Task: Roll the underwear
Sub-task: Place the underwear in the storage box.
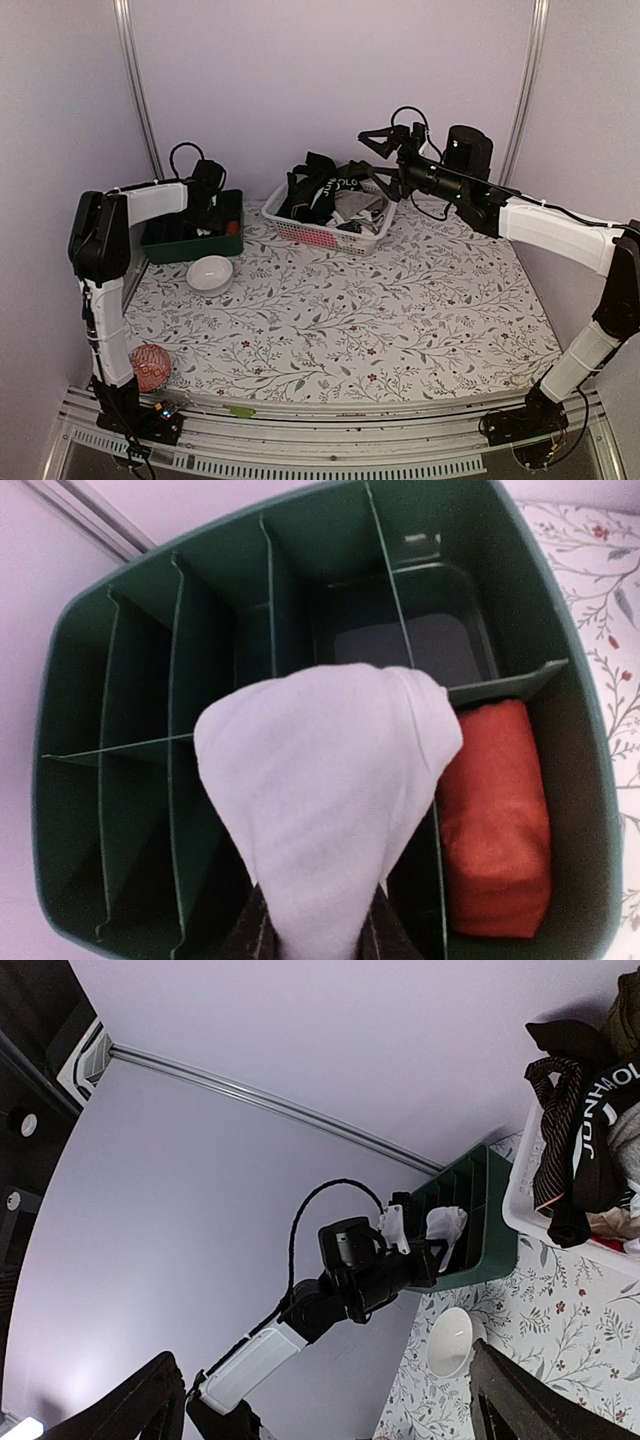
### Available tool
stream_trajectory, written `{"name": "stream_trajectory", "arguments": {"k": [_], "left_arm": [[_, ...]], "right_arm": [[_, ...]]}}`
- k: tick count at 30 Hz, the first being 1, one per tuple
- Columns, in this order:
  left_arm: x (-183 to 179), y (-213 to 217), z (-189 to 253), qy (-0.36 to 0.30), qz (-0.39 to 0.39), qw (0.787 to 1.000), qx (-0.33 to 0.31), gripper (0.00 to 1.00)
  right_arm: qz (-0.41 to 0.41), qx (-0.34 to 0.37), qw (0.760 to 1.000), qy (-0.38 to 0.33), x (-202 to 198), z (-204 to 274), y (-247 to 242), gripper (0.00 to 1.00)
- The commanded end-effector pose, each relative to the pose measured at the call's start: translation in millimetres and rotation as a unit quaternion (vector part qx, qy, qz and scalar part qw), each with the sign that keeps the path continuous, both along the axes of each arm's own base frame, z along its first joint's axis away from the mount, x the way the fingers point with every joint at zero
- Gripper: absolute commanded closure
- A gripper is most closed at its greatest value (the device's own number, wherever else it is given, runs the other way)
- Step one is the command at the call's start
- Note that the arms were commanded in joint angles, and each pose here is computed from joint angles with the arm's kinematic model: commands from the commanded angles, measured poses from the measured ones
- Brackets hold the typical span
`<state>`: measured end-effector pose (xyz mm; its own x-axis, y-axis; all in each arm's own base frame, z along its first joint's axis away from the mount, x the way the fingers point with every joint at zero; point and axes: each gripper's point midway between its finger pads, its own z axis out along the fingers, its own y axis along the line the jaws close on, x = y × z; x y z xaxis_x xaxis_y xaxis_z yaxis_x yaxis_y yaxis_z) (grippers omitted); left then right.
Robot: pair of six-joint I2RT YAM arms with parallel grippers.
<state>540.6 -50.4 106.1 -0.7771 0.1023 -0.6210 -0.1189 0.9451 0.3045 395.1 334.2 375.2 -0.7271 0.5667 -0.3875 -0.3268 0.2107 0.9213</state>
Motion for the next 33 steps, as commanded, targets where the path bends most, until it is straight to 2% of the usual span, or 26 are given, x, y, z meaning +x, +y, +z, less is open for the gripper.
{"name": "stream_trajectory", "arguments": {"k": [1,4,8,16,27,33], "left_arm": [[0,22,70,-0.069,0.028,0.997,0.025,1.00],[-5,36,76,-0.074,0.053,0.994,0.065,1.00],[-7,42,60,-0.053,0.051,0.992,0.106,1.00],[-2,22,18,0.010,0.016,0.992,0.128,1.00],[-6,-25,-4,0.047,-0.053,0.994,0.080,1.00],[-5,-34,-29,0.080,-0.066,0.994,0.013,1.00]], "right_arm": [[-0.004,-0.003,1.000,-0.012,6,8,1,0.01],[-0.001,-0.006,1.000,-0.011,6,6,2,0.01],[-0.001,-0.009,1.000,-0.005,6,1,2,0.01],[-0.005,-0.013,1.000,-0.002,5,-3,-1,0.01],[-0.009,-0.013,1.000,-0.003,2,-1,-8,0.01],[-0.012,-0.014,1.000,-0.002,2,-2,-11,0.01]]}}
